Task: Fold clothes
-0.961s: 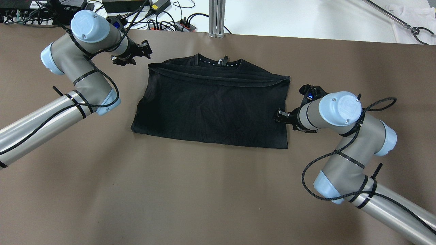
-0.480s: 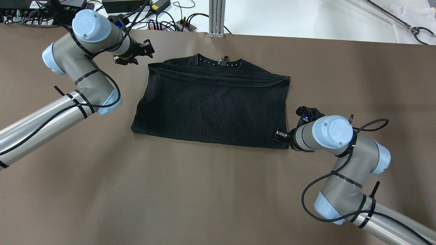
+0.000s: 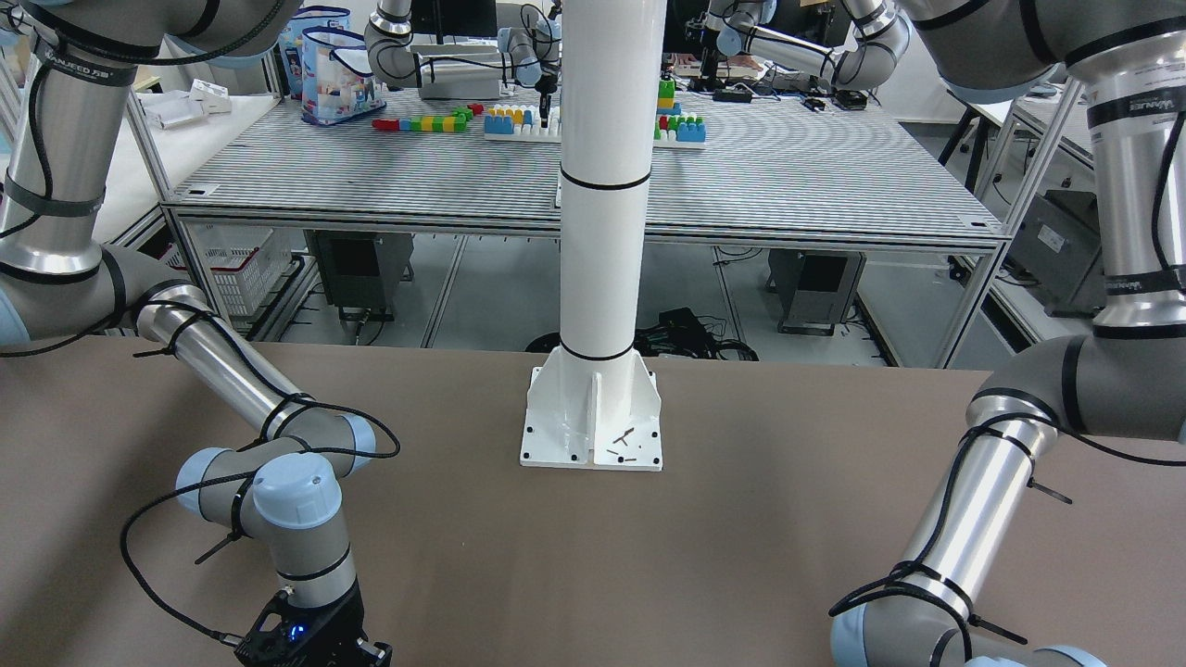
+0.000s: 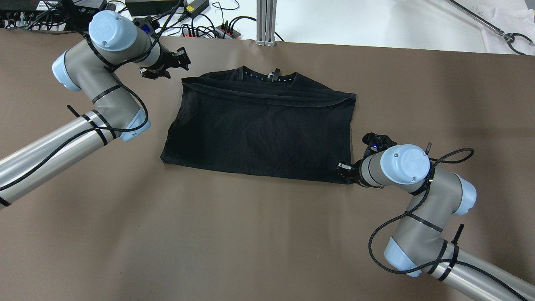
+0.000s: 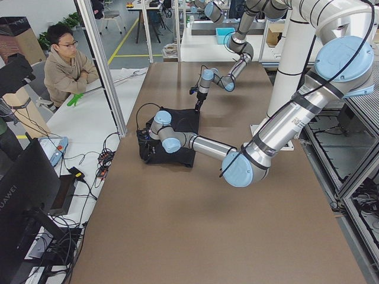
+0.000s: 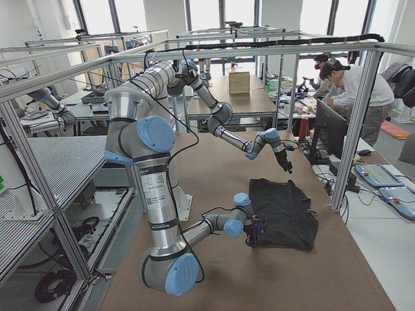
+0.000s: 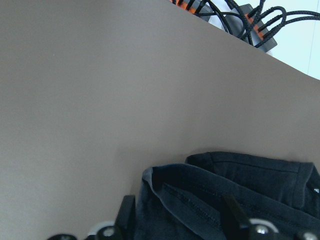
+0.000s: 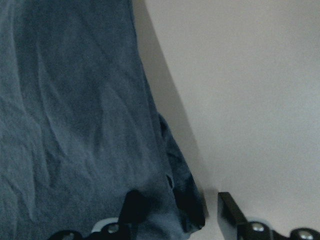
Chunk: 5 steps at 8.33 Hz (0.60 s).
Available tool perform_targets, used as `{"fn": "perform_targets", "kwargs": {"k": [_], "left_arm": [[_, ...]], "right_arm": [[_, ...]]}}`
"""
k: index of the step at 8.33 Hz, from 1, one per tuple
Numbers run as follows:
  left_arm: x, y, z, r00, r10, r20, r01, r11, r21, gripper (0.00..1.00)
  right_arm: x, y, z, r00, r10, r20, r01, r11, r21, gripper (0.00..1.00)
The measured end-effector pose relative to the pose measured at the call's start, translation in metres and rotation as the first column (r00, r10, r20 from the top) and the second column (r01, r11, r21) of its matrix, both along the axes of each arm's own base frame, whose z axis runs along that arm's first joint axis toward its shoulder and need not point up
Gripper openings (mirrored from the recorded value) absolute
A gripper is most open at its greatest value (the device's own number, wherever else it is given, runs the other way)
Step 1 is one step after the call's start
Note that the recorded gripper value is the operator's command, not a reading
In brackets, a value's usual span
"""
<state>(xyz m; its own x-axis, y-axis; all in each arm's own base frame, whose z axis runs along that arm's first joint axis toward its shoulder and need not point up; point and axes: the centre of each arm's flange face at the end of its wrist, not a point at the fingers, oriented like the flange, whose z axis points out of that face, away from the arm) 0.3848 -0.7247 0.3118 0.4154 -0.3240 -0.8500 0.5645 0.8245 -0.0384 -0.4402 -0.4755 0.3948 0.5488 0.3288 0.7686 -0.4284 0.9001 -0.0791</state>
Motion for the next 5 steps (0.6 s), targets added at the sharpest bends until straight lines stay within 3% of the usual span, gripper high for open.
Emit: {"fn": "perform_targets", "kwargs": {"k": [3,5], "left_arm": [[0.0,0.0,0.001,1.0,0.0,0.002,0.0,1.0,-0.001,0.66],[0.0,0.0,0.001,1.0,-0.001,0.003,0.001,1.0,-0.002,0.66]], "right_arm": [[0.002,0.002,-0.01,1.0,0.01,0.024,-0.01,1.0,-0.007,0.0],[0.015,0.027,-0.038,0.997,0.008,0.075,-0.006,1.0,-0.022,0.0]]}}
